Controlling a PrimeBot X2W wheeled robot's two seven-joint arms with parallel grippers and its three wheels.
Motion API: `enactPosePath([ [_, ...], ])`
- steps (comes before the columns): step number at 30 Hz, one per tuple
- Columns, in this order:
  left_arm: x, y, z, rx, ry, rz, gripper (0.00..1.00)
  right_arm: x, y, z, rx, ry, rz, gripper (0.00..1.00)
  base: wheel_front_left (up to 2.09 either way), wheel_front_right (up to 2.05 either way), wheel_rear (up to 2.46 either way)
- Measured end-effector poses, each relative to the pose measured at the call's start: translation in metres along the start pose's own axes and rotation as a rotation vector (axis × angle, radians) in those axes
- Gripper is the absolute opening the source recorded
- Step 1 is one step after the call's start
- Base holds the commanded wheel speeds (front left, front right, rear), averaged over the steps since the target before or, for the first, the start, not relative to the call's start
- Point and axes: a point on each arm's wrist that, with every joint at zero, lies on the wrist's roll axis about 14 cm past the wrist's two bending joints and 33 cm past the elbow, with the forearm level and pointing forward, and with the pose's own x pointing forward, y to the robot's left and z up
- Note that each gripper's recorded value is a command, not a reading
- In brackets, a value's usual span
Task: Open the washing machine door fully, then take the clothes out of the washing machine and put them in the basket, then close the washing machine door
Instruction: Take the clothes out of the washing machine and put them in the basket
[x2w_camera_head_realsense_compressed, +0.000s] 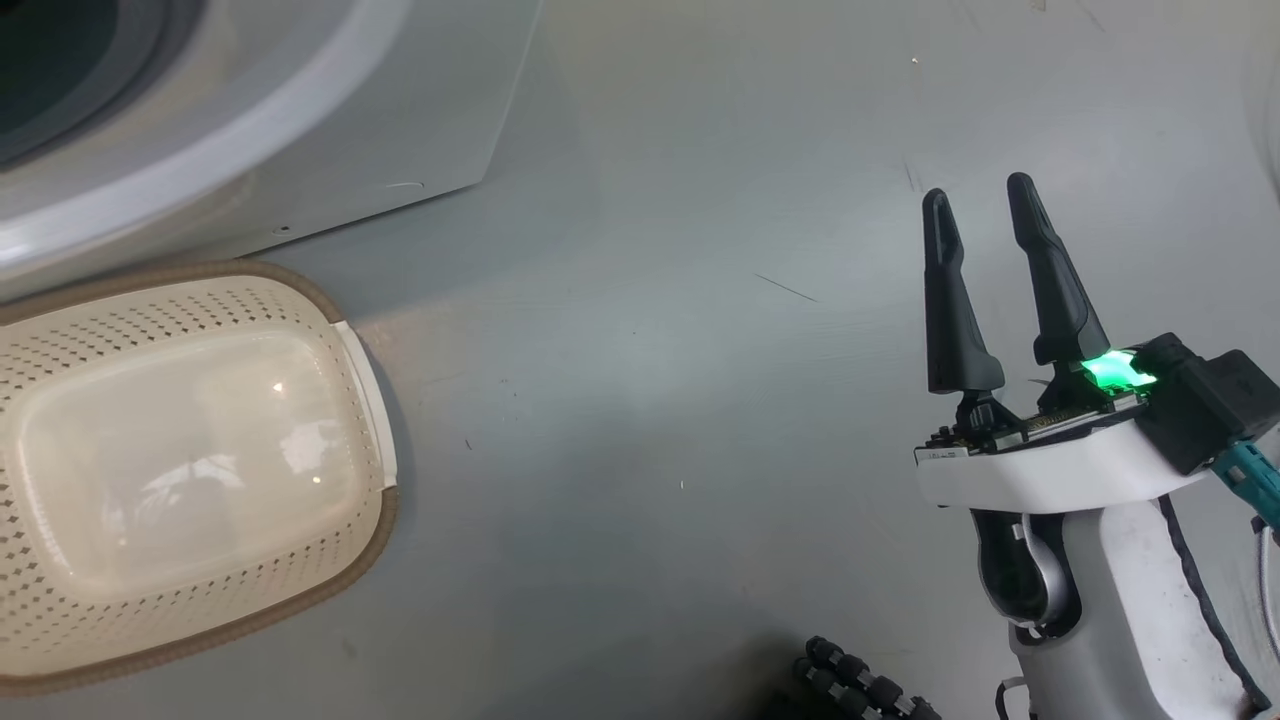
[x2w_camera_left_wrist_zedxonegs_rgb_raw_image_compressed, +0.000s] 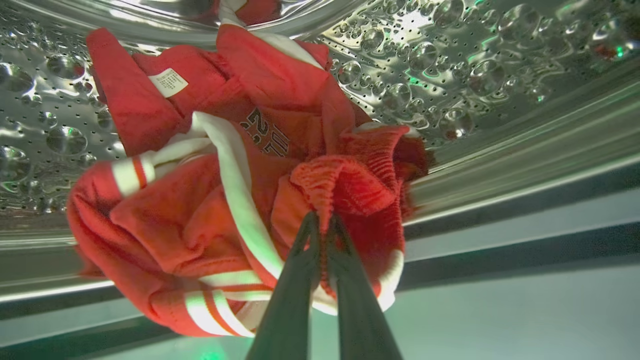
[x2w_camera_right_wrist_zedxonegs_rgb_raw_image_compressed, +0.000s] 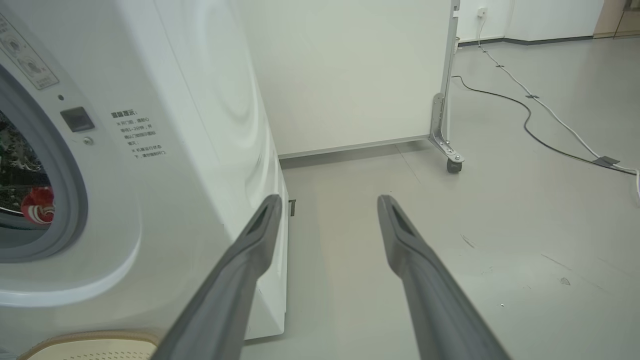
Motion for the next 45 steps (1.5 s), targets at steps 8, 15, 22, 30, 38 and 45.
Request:
enactPosePath([
  [8, -0.013, 0.001, 0.004, 0.001, -0.122, -0.001, 0.00, 0.004, 0.008, 0.001, -0.002, -0.010, 0.028, 1.00, 0.00, 0.00, 0.00],
  [15, -0.032, 0.004, 0.017, 0.009, -0.277, 0.014, 0.00, 0.008, 0.012, 0.005, -0.024, -0.025, 0.047, 1.00, 0.00, 0.00, 0.00],
  [22, -0.048, -0.003, 0.018, 0.010, -0.388, 0.013, 0.00, 0.010, 0.018, 0.008, -0.033, -0.039, 0.066, 1.00, 0.00, 0.00, 0.00],
  [30, -0.076, -0.012, 0.018, 0.016, -0.522, 0.018, 0.00, 0.012, 0.028, 0.014, -0.054, -0.061, 0.100, 1.00, 0.00, 0.00, 0.00],
  [38, -0.110, -0.017, 0.013, 0.005, -0.642, 0.053, 0.00, 0.006, 0.040, 0.020, -0.052, -0.073, 0.139, 1.00, 0.00, 0.00, 0.00],
  [45, -0.142, -0.021, 0.006, 0.029, -0.727, 0.099, 0.00, -0.005, 0.044, 0.023, -0.049, -0.074, 0.149, 1.00, 0.00, 0.00, 0.00],
])
